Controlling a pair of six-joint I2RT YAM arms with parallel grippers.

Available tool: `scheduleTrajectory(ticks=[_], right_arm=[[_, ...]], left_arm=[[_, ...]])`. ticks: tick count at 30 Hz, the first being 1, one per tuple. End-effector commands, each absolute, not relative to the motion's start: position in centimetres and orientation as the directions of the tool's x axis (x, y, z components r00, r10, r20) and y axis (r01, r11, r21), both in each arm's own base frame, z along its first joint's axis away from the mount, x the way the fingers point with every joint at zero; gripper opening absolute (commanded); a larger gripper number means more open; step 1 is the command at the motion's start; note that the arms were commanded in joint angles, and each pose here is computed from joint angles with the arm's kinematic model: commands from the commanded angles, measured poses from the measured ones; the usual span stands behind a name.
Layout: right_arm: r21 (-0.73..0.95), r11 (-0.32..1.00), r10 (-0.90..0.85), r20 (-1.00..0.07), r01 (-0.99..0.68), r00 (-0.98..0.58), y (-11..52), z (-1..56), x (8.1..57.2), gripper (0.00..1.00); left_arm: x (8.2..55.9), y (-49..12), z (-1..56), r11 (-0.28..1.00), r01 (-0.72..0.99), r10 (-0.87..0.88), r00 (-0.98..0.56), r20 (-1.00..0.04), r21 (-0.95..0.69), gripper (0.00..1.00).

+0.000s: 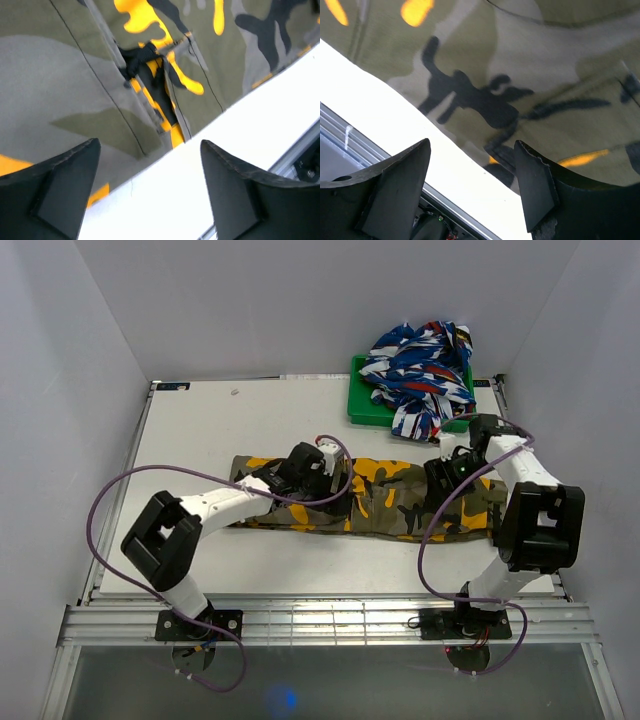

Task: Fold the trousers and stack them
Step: Fold the trousers

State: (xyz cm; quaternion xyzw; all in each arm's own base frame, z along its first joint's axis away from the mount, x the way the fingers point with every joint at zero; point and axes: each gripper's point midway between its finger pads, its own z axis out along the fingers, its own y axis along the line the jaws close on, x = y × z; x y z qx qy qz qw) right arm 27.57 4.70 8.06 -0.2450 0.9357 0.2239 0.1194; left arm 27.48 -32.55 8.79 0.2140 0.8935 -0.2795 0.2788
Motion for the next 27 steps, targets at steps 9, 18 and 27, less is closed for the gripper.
scheduleTrajectory(ticks=[9,18,27], right_arm=[[0.429,0.612,-0.348,-0.609,-0.664,-0.713,17.1,14.4,31.8,0.67],[0.543,0.575,-0.255,-0.592,-0.613,-0.764,24.9,12.1,35.3,0.63],[0.544,0.592,-0.256,-0.573,-0.595,-0.778,28.3,8.2,37.3,0.66]], left_arm=[[32.3,-14.1,18.3,0.756,0.461,0.010,-0.718,-0.696,-0.465,0.98],[33.3,0.2,15.4,0.826,0.155,-0.260,-0.749,-0.610,-0.541,0.94],[32.9,3.0,12.5,0.849,0.069,-0.298,-0.756,-0.583,-0.524,0.94]])
